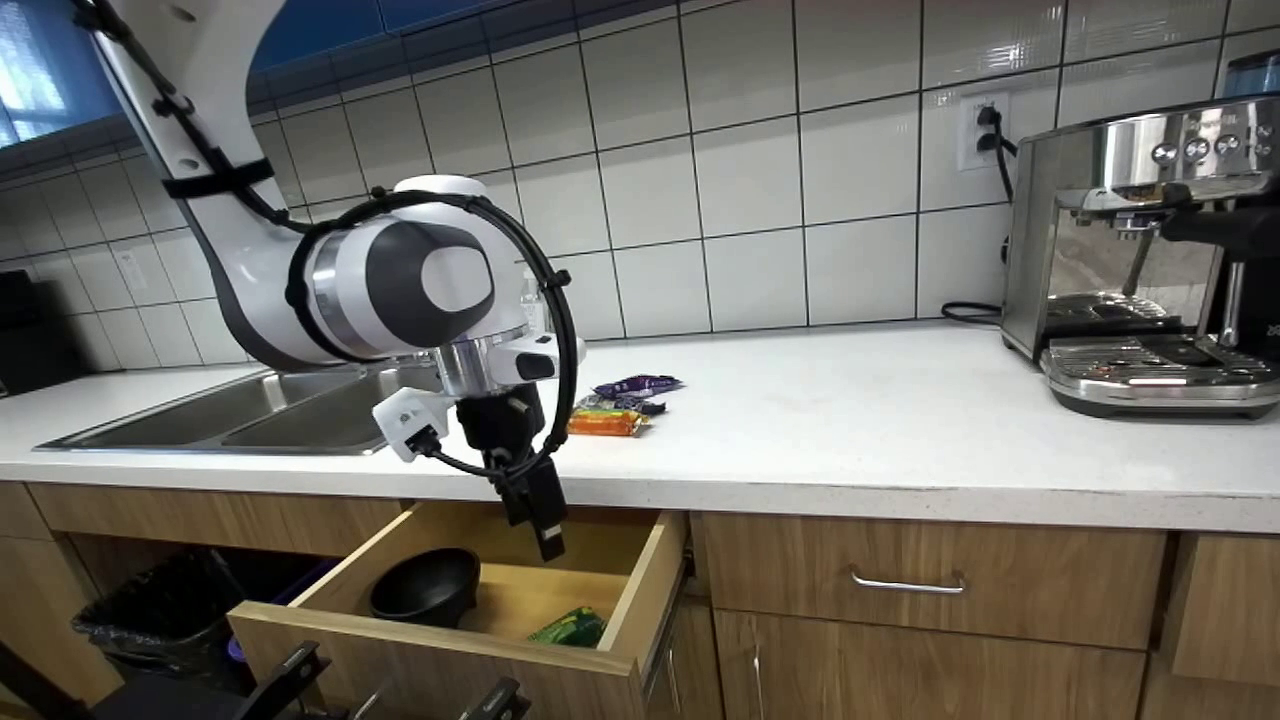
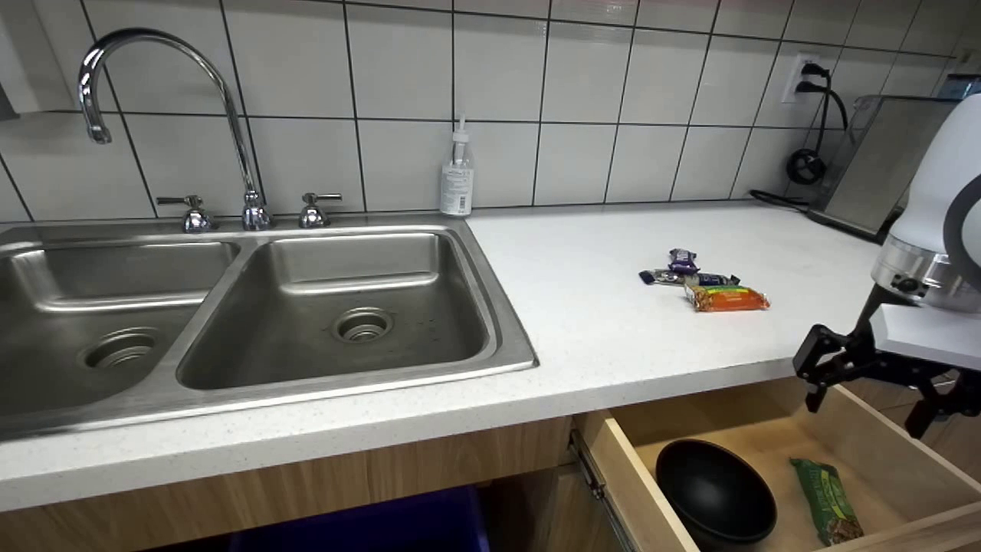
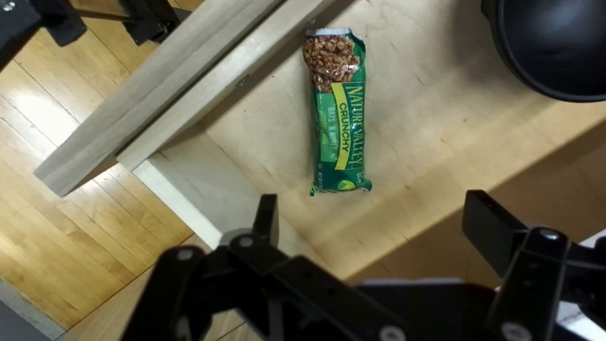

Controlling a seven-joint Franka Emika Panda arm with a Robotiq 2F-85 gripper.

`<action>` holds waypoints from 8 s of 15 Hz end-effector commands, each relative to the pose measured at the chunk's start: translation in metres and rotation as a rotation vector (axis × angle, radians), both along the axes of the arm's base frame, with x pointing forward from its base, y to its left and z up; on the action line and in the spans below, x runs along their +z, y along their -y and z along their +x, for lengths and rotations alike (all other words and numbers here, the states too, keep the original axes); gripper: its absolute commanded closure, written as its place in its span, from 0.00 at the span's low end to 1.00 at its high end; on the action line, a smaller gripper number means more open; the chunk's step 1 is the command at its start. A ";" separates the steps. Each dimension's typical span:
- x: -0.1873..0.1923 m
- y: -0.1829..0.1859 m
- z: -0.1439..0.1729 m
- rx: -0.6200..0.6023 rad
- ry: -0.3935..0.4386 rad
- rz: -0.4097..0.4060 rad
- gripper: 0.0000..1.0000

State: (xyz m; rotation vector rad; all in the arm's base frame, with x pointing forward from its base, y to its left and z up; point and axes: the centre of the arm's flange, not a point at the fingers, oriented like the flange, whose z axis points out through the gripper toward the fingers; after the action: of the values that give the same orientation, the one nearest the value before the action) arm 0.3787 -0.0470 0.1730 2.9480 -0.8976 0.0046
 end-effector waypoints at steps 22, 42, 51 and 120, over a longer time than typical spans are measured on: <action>0.115 -0.003 0.082 0.011 0.232 0.066 0.00; 0.130 0.011 0.235 -0.025 0.176 0.075 0.00; 0.111 0.012 0.295 -0.053 0.115 0.062 0.00; 0.091 -0.005 0.106 0.008 0.098 0.095 0.96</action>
State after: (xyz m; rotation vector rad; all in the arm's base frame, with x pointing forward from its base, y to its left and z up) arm 0.5199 -0.0453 0.2528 3.0392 -0.9401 0.0729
